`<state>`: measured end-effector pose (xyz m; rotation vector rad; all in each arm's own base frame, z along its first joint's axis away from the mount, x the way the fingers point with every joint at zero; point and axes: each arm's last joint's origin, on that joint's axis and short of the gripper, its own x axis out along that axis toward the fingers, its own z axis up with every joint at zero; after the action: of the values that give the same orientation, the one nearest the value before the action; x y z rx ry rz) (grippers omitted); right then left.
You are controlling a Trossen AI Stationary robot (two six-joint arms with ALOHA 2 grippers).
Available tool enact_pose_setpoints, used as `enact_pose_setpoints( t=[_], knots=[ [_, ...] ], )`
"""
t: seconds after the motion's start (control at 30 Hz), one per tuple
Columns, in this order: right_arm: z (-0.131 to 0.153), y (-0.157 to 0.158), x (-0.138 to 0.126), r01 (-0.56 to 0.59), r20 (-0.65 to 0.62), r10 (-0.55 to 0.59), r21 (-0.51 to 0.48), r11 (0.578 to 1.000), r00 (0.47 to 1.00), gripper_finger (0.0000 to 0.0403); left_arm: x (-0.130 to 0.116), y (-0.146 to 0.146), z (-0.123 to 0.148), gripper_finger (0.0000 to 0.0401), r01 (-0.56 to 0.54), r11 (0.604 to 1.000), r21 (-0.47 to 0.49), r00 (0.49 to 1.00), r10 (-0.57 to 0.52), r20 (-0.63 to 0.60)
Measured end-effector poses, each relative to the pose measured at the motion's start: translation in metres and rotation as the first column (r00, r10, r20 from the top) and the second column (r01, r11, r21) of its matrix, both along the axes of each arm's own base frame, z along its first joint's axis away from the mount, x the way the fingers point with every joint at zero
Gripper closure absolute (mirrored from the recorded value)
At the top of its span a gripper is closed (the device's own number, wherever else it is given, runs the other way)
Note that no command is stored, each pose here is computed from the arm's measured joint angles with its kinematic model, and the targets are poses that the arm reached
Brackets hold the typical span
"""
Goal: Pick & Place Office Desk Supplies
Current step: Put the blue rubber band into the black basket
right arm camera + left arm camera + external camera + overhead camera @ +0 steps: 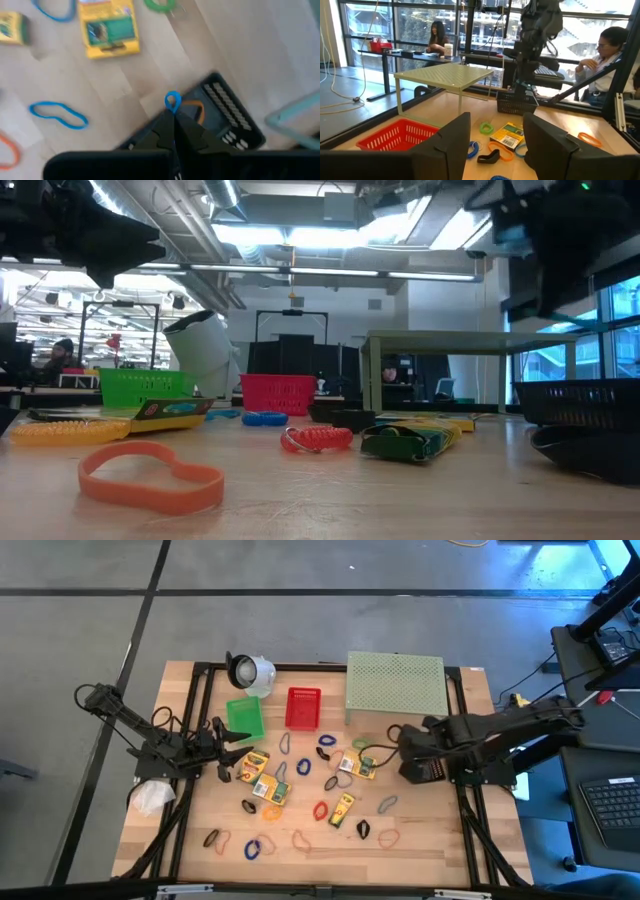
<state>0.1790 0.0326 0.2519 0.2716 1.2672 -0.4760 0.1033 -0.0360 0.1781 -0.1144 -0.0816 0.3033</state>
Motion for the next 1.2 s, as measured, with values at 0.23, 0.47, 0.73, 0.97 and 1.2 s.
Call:
enact_pose_setpoints(
  t=[0.23,0.47,0.73,0.97,1.2],
  knots=[
    [-0.032,-0.004,-0.021,0.066,-0.042,-0.065,0.031,0.997,0.997,0.0403,0.000,0.000,0.008,0.0223,-0.018,1.000,-0.022,1.000,0.019,0.019],
    [-0.067,-0.004,-0.031,0.098,-0.092,-0.090,0.086,0.992,0.992,0.0403,0.005,-0.002,0.033,0.0220,-0.017,0.999,0.027,0.999,0.017,-0.031],
    [-0.081,-0.004,-0.030,0.106,-0.050,-0.101,0.107,0.989,0.994,0.0403,0.017,-0.009,0.043,0.0219,-0.015,0.996,0.083,0.993,0.025,-0.118],
    [-0.086,-0.004,-0.033,0.132,-0.072,-0.124,0.123,0.984,0.990,0.0384,0.026,-0.011,0.042,0.0218,-0.026,0.996,0.087,0.985,0.040,-0.170],
    [-0.086,-0.004,-0.033,0.143,-0.073,-0.135,0.125,0.982,0.988,0.0336,0.039,-0.006,0.042,0.0218,-0.008,0.998,0.070,0.964,0.027,-0.265]
  ],
)
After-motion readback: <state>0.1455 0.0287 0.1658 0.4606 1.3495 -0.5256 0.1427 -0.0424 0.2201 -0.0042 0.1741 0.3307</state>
